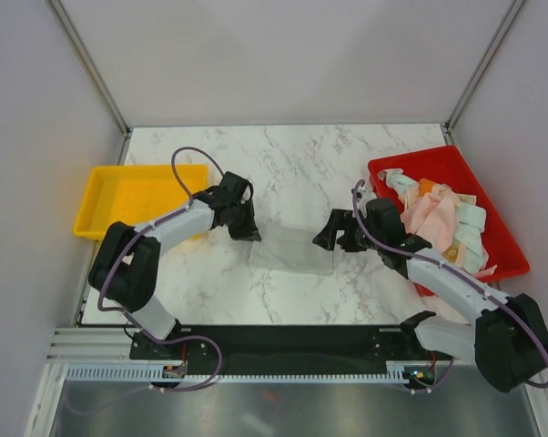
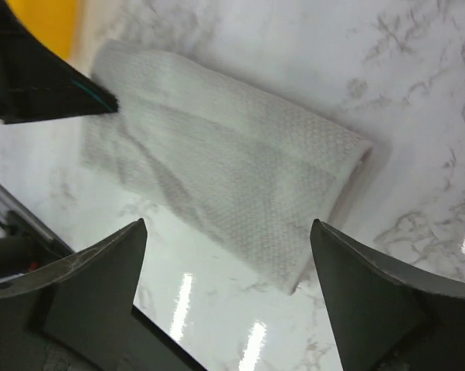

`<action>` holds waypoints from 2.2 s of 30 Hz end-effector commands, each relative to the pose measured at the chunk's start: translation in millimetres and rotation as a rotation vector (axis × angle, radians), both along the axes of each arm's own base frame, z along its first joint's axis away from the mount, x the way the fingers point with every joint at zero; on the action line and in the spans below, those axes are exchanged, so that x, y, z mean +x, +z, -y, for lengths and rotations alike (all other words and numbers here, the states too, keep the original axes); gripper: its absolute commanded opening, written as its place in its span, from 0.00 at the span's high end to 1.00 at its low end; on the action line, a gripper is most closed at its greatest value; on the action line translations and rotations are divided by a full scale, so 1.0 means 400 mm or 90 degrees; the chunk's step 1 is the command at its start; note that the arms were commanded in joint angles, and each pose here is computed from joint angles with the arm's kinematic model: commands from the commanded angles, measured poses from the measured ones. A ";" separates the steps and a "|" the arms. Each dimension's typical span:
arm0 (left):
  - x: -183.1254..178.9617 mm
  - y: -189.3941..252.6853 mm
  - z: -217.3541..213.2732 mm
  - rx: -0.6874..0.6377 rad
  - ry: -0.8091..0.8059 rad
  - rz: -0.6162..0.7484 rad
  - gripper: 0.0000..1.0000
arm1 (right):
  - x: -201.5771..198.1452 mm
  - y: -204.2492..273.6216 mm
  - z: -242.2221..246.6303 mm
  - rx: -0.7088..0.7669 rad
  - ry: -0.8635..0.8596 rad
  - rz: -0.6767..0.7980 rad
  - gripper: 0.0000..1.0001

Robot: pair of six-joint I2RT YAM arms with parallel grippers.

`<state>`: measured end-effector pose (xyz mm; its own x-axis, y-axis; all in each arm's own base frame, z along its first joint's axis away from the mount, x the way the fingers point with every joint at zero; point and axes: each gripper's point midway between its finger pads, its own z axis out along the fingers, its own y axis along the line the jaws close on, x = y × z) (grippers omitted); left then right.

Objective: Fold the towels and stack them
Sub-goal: Neatly place the folded towel into the bin

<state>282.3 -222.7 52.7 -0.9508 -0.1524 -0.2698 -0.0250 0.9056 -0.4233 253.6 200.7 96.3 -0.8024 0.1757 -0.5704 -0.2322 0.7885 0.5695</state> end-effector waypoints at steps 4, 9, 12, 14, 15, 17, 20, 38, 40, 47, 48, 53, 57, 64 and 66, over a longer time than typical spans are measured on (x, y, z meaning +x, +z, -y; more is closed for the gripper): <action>0.069 0.077 -0.070 0.147 -0.004 0.011 0.98 | 0.012 0.211 -0.007 0.068 -0.010 0.102 0.02; 0.127 0.135 -0.180 0.280 0.018 0.033 0.98 | 0.008 0.253 -0.001 0.064 -0.006 0.121 0.02; 0.165 0.185 -0.268 0.339 0.048 0.055 0.98 | 0.005 0.252 0.002 0.057 -0.004 0.122 0.02; 0.195 0.216 -0.339 0.389 0.064 0.075 0.98 | 0.002 0.247 0.004 0.055 -0.002 0.121 0.02; 0.210 0.241 -0.356 0.399 0.068 0.090 0.98 | 0.002 0.243 0.004 0.052 0.000 0.120 0.02; 0.228 0.263 -0.416 0.442 0.069 0.100 0.98 | 0.001 0.232 0.006 0.046 0.000 0.117 0.02; 0.251 0.275 -0.475 0.489 0.044 0.107 0.98 | 0.005 0.217 0.010 0.033 -0.001 0.115 0.02; 0.387 0.160 -0.739 0.636 0.108 0.060 0.98 | 0.006 0.191 0.003 0.016 0.035 0.128 0.02; 0.393 0.133 -0.752 0.622 0.111 0.049 0.98 | 0.008 0.189 0.002 0.015 0.037 0.128 0.02; 0.391 0.050 -0.788 0.617 0.117 0.001 0.98 | 0.018 0.192 0.006 0.006 0.035 0.136 0.02; 0.386 0.045 -0.826 0.612 0.144 -0.009 0.98 | 0.018 0.195 0.005 0.007 0.036 0.138 0.02; 0.383 0.002 -0.848 0.613 0.155 -0.032 0.98 | 0.026 0.215 0.004 0.010 0.033 0.150 0.02; 0.366 -0.017 -0.876 0.608 0.180 -0.050 0.98 | 0.031 0.220 0.009 0.004 0.026 0.154 0.02; 0.377 -0.008 -0.931 0.621 0.214 -0.051 0.98 | 0.032 0.222 0.009 0.004 0.025 0.154 0.02; 0.383 -0.018 -0.941 0.629 0.207 -0.057 0.98 | 0.034 0.228 0.008 0.006 0.024 0.156 0.02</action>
<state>418.3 138.1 38.9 -0.9442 -0.1504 -0.2929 -0.2837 0.8232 0.4917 254.0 195.2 162.3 -0.7045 0.1352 -0.6967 -0.3607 0.7772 0.5156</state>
